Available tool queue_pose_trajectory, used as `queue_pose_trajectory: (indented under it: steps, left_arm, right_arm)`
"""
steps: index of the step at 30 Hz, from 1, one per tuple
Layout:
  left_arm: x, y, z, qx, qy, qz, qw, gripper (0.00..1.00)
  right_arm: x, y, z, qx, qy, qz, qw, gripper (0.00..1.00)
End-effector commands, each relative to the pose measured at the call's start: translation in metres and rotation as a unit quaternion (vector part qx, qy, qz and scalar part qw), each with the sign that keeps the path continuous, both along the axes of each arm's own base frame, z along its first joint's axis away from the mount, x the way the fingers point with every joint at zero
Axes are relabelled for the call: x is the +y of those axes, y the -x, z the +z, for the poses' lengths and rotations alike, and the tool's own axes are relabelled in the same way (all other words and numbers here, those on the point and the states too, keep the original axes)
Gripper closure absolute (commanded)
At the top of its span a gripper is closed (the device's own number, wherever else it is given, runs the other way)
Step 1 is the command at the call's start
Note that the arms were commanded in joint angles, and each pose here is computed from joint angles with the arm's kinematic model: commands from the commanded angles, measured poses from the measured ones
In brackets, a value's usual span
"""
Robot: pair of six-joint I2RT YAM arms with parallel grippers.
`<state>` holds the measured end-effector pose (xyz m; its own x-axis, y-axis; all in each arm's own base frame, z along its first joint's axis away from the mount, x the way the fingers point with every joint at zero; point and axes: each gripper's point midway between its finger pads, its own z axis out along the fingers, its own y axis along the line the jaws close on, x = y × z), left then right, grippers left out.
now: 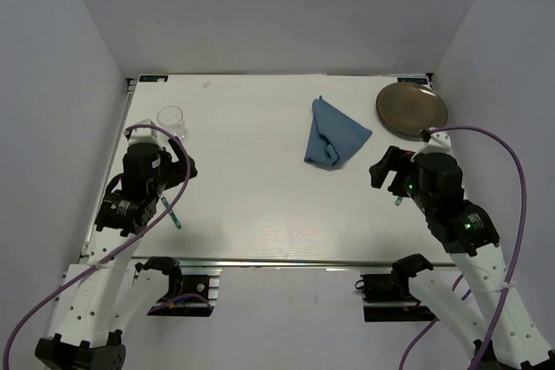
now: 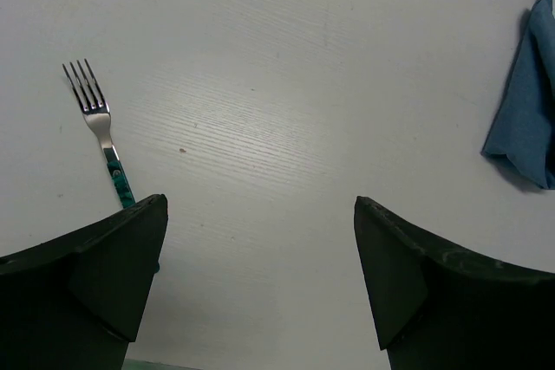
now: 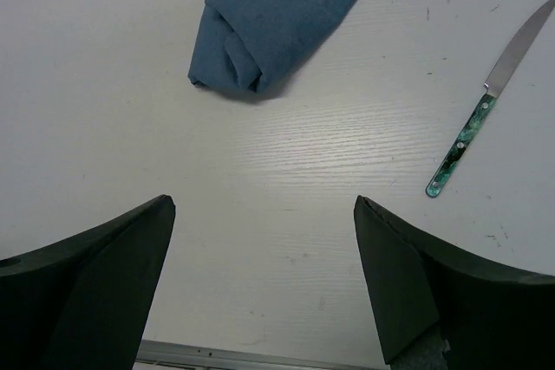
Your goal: Set the dinner table for one person
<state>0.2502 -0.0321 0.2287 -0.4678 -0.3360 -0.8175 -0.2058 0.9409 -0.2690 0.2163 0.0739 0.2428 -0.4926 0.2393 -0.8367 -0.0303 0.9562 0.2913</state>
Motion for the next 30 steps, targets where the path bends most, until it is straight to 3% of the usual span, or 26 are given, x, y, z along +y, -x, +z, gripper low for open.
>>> queue_pose_trajectory:
  steps: [1,10,15,17,18,19,21,22,24,25,26,27,28,30]
  left_arm:
    - [0.001,0.000,0.007,-0.018,0.003,0.003,1.000,0.02]
    - [0.000,0.001,0.005,-0.017,0.004,0.003,1.000,0.02]
    - [-0.005,-0.001,0.002,-0.011,0.009,-0.009,1.000,0.02]
    - [-0.006,-0.002,0.000,-0.006,0.009,-0.013,1.000,0.02]
    - [-0.007,-0.002,-0.002,-0.003,0.010,-0.014,1.000,0.02]
    - [-0.007,-0.002,-0.002,-0.003,0.010,-0.016,1.000,0.02]
    - [-0.010,-0.002,-0.005,0.001,0.012,-0.021,1.000,0.02]
    - [-0.014,-0.002,-0.007,0.003,0.013,-0.030,0.999,0.02]
    - [-0.016,-0.003,-0.009,0.006,0.015,-0.036,0.999,0.02]
    - [-0.016,-0.003,-0.009,0.007,0.015,-0.038,0.999,0.02]
    - [-0.017,-0.003,-0.010,0.008,0.015,-0.039,0.999,0.02]
    - [-0.017,-0.003,-0.011,0.009,0.016,-0.039,0.999,0.02]
    - [-0.017,-0.003,-0.010,0.008,0.016,-0.040,0.999,0.02]
    - [-0.019,-0.003,-0.011,0.009,0.016,-0.044,0.999,0.02]
  right_arm:
    - [-0.001,-0.005,0.016,-0.018,-0.007,-0.009,1.000,0.11]
    - [0.015,-0.013,0.011,-0.023,-0.027,0.018,0.999,0.11]
    - [0.071,-0.041,0.003,-0.016,-0.082,0.123,0.989,0.11]
    - [0.092,-0.062,-0.011,0.018,-0.084,0.149,0.985,0.11]
    - [0.096,-0.075,-0.012,0.016,-0.072,0.158,0.985,0.11]
    - [0.101,-0.094,-0.039,0.060,-0.050,0.153,0.985,0.11]
    - [0.101,-0.127,-0.038,0.067,-0.009,0.138,0.988,0.11]
    - [0.104,-0.145,-0.074,0.120,0.017,0.129,0.984,0.11]
    - [0.100,-0.189,-0.064,0.109,0.056,0.091,0.988,0.11]
    - [0.099,-0.199,-0.105,0.165,0.093,0.092,0.978,0.11]
    - [0.100,-0.210,-0.114,0.177,0.112,0.093,0.973,0.11]
    - [0.104,-0.237,-0.091,0.151,0.124,0.081,0.977,0.11]
    - [0.100,-0.241,-0.129,0.203,0.159,0.084,0.962,0.11]
    - [0.103,-0.265,-0.146,0.212,0.186,0.079,0.956,0.12]
